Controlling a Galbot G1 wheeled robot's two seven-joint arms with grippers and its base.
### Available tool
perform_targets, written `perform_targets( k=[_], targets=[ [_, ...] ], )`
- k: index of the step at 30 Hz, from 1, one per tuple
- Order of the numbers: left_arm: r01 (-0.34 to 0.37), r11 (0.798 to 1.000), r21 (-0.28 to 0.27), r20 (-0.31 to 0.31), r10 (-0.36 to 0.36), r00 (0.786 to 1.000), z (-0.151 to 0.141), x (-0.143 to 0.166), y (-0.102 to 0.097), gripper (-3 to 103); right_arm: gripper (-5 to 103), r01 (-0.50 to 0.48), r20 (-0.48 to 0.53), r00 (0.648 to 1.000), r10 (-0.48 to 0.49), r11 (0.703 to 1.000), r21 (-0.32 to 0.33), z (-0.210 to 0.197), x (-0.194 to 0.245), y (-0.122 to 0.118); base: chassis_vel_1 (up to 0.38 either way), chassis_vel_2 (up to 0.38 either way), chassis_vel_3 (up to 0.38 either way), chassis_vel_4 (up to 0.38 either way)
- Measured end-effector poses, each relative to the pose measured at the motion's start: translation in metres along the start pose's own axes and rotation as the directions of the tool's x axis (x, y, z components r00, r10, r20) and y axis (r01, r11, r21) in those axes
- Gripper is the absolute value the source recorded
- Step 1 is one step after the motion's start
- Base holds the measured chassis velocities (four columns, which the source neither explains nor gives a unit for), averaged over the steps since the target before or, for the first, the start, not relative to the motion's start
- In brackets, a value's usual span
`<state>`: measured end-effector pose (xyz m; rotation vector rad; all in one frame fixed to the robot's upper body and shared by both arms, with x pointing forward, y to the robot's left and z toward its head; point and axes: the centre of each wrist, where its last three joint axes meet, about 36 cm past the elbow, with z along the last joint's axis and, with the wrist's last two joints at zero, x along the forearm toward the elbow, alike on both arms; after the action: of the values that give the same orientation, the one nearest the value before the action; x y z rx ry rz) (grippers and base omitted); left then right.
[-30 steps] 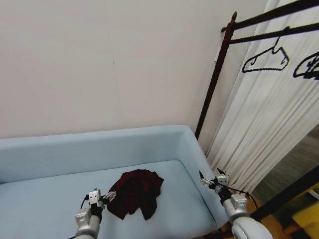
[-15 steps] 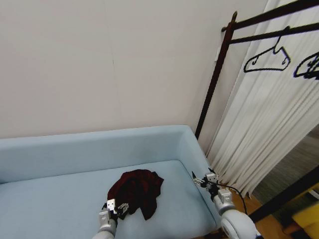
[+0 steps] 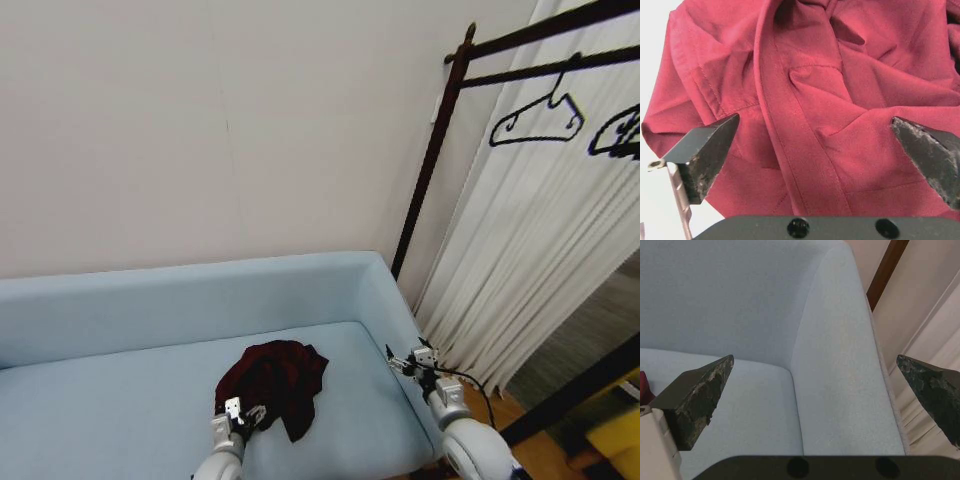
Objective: Pick up the clothes from the sofa and hang them on the clothes hanger.
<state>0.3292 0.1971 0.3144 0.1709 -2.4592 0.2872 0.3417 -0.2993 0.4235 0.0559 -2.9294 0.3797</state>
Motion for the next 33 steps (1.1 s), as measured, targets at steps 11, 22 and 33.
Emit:
perform_targets(
  k=[11,22,33],
  targets=[
    [0.007,1.000,0.005,0.010,-0.007,1.000,-0.004,-0.001,-0.002,90,100,-0.004,0.000,1.000,0.004,1.000,-0.001,-0.002,0.005,0.001,0.000,0.000,0.000,0.000],
    [0.095,0.994,0.058,0.052,-0.098,0.994,-0.001,0.026,-0.001,100,100,0.003,-0.009,1.000,-0.003,1.000,0.007,0.001,0.010,0.003,0.000,0.000,0.000,0.000],
    [0.133,0.984,0.120,0.002,-0.135,0.991,0.007,0.006,0.004,103,100,0.018,-0.019,1.000,-0.018,1.000,0.011,0.004,0.007,0.012,0.000,0.000,0.000,0.000]
  ],
)
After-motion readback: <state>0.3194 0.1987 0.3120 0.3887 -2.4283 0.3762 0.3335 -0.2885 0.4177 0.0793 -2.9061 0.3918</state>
